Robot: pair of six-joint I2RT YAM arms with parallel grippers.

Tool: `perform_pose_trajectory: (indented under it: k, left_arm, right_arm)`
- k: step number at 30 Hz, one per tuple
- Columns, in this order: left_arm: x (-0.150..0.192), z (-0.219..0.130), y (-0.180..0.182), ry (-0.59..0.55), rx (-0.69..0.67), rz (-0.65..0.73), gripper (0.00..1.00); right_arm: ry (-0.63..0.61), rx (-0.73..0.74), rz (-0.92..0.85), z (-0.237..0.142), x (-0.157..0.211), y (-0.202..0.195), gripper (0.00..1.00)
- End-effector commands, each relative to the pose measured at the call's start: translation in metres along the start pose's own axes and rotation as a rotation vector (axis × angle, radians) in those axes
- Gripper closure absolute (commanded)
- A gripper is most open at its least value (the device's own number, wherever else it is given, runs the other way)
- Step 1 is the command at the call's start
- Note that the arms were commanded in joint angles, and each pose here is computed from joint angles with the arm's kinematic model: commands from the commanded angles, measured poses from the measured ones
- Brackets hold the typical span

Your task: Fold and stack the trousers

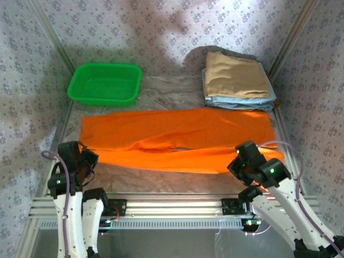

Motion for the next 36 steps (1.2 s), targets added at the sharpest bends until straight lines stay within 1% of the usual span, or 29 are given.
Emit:
perform_pose_trajectory:
  k: [1,5,9,13,14,15,18,19,21,25,27,30,34,35,36]
  left_arm:
    - [-0.038,-0.004,-0.042,-0.135,0.082,0.041,1.0]
    - [-0.06,0.012,-0.078,-0.152,0.091,0.075,1.0]
    - [-0.082,0.035,-0.116,-0.159,0.108,0.104,1.0]
    - [-0.092,0.066,-0.146,-0.148,0.113,0.136,1.0]
    - [-0.093,0.075,-0.152,-0.147,0.103,0.157,1.0]
    - [-0.095,0.086,-0.154,-0.142,0.074,0.166,1.0]
    - [-0.101,0.109,-0.166,-0.133,0.047,0.192,1.0]
    - [-0.102,0.115,-0.169,-0.13,0.039,0.201,1.0]
    - [-0.107,0.127,-0.175,-0.126,0.028,0.217,1.0]
    - [-0.113,0.151,-0.179,-0.123,-0.025,0.224,1.0]
    - [-0.113,0.165,-0.18,-0.11,-0.045,0.229,1.0]
    - [-0.112,0.188,-0.173,-0.093,-0.105,0.234,1.0]
    - [-0.106,0.216,-0.164,-0.051,-0.15,0.24,1.0]
    - [-0.104,0.222,-0.163,-0.038,-0.157,0.246,0.93]
    - [-0.102,0.227,-0.163,-0.029,-0.16,0.255,0.89]
  right_arm:
    - [-0.094,0.104,-0.138,-0.004,-0.038,0.003,1.0]
    - [-0.161,0.117,-0.144,-0.002,-0.089,0.02,1.0]
    - [-0.218,0.15,-0.135,0.004,-0.14,0.027,1.0]
    - [-0.215,0.166,-0.117,0.022,-0.176,0.034,1.0]
    - [-0.216,0.174,-0.149,0.028,-0.185,0.036,1.0]
    - [-0.211,0.18,-0.156,0.034,-0.194,0.038,1.0]
    - [-0.183,0.192,-0.18,0.058,-0.214,0.044,1.0]
    - [-0.196,0.183,-0.19,0.056,-0.226,0.053,1.0]
    - [-0.19,0.182,-0.219,0.068,-0.239,0.061,1.0]
    - [-0.188,0.215,-0.263,0.084,-0.264,0.071,1.0]
    - [-0.173,0.221,-0.278,0.098,-0.277,0.075,1.0]
    - [-0.109,0.21,-0.294,0.125,-0.285,0.084,1.0]
    - [-0.06,0.203,-0.306,0.153,-0.285,0.091,1.0]
    - [-0.052,0.2,-0.31,0.158,-0.284,0.092,1.0]
    - [-0.048,0.19,-0.315,0.161,-0.285,0.094,1.0]
Point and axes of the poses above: each hand's point on the last joint's axis, 136 mm out from that joint toward the fingers, its own z axis out along the fingers, its own y axis along the line the jaws close on, x = y × z, the point moved 2 cm from there along -z, back along the fingers, and after that the axes turned 7 degrees about -z, right-handed, at the moved point
